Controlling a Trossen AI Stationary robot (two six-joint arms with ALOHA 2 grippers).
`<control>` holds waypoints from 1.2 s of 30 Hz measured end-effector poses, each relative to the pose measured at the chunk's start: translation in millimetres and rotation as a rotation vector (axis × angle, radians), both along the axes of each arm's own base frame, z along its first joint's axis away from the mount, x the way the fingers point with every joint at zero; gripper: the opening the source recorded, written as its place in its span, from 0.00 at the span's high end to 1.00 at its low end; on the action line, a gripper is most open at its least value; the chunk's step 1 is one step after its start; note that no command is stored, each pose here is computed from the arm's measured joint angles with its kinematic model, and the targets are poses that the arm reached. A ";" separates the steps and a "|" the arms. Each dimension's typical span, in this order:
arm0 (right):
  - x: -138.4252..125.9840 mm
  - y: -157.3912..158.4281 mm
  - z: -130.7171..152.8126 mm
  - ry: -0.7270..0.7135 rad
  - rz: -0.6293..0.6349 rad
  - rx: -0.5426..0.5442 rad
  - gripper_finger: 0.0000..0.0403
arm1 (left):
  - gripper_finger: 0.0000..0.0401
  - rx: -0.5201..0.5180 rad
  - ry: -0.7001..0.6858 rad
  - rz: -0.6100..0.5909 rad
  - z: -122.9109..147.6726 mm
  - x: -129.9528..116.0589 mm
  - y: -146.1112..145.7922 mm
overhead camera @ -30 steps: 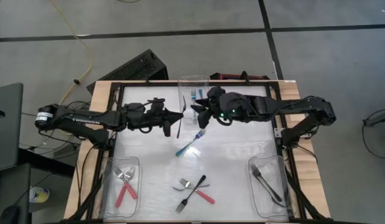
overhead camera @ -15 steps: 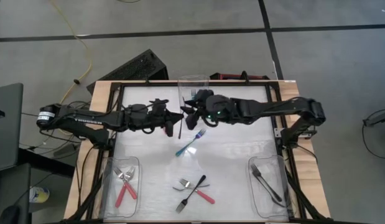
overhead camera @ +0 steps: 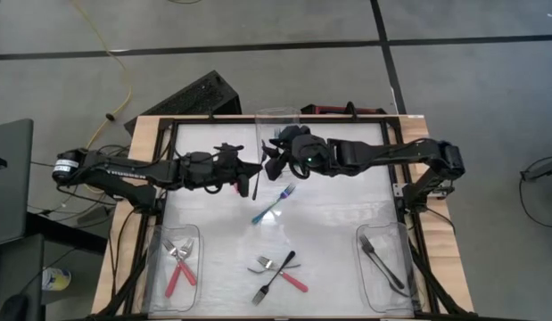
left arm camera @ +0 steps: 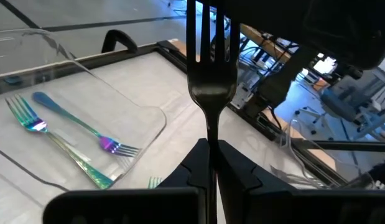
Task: Sort silverware by color (type)
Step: Put the black fork into the bottom right transparent bin
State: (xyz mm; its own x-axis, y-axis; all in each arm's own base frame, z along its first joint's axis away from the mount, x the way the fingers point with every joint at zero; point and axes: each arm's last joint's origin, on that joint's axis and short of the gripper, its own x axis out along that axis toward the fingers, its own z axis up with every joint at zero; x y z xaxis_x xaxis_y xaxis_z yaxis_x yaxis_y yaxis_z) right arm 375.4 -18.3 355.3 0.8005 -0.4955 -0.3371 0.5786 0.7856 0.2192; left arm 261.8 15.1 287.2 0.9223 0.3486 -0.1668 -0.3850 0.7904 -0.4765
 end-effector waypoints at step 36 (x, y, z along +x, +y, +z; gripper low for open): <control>-215.3 46.6 60.0 0.355 0.576 0.607 0.95 | 0.54 0.045 0.110 -0.196 -6.5 -3.8 11.8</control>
